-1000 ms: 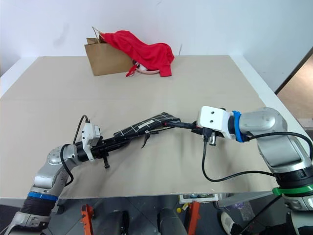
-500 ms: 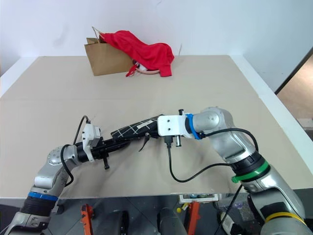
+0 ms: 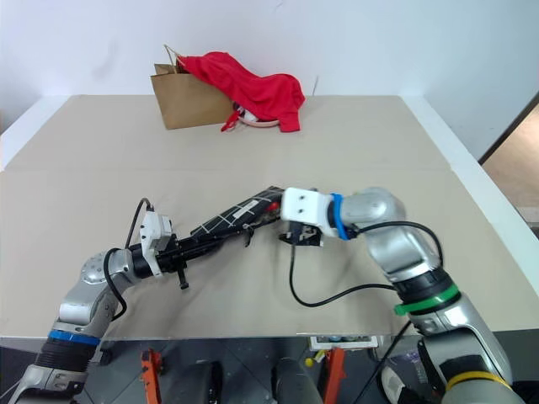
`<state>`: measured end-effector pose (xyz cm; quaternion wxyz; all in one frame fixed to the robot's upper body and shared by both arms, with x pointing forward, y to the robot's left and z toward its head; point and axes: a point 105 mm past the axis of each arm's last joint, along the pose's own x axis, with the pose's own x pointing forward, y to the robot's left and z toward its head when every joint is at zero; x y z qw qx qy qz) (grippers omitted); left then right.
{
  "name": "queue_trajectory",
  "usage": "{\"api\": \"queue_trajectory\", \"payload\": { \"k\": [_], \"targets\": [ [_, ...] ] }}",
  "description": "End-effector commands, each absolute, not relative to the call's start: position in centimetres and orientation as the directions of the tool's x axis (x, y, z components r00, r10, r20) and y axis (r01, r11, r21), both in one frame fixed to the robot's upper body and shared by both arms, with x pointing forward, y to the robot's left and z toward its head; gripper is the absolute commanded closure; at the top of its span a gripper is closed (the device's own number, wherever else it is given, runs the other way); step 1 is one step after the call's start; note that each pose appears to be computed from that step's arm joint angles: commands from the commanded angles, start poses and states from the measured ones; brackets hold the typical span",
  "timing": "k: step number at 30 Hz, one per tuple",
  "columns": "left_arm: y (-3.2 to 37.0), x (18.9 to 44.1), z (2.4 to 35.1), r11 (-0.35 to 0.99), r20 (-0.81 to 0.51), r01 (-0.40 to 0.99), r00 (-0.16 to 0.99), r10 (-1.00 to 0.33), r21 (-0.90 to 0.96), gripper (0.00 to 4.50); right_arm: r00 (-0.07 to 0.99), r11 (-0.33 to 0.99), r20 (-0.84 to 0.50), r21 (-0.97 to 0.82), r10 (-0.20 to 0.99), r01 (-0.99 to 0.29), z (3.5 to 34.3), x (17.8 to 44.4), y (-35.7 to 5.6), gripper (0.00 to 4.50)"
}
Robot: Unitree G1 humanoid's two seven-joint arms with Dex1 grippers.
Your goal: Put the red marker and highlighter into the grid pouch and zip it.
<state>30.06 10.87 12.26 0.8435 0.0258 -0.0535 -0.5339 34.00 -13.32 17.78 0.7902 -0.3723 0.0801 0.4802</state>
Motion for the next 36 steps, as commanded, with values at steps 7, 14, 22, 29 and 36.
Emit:
{"api": "queue_trajectory", "payload": {
  "k": [7,14,22,29,36],
  "targets": [
    [11.2,30.1,14.0,0.448,0.126,0.889,0.436,-0.891,0.096,4.5,0.809,0.746,-0.397,-0.346,0.434,-0.569,19.3,34.6,-23.8,0.35],
    [11.0,30.2,14.2,0.447,0.131,0.89,0.435,-0.891,0.089,4.5,0.847,0.9,-0.473,-0.217,0.241,-0.377,14.6,36.0,-24.5,0.35],
    [10.9,30.3,14.4,0.45,0.135,0.888,0.437,-0.889,0.092,4.5,0.831,0.954,-0.537,-0.147,0.144,-0.26,11.0,37.1,-24.5,0.35],
    [10.9,30.3,14.5,0.453,0.135,0.887,0.439,-0.888,0.094,4.5,0.842,0.976,-0.532,-0.118,0.095,-0.184,10.3,37.3,-26.2,1.66],
    [10.8,30.2,14.5,0.448,0.134,0.889,0.434,-0.891,0.096,4.5,0.845,0.967,-0.506,-0.078,0.172,-0.243,11.5,36.8,-25.7,3.47]
  ]
}}
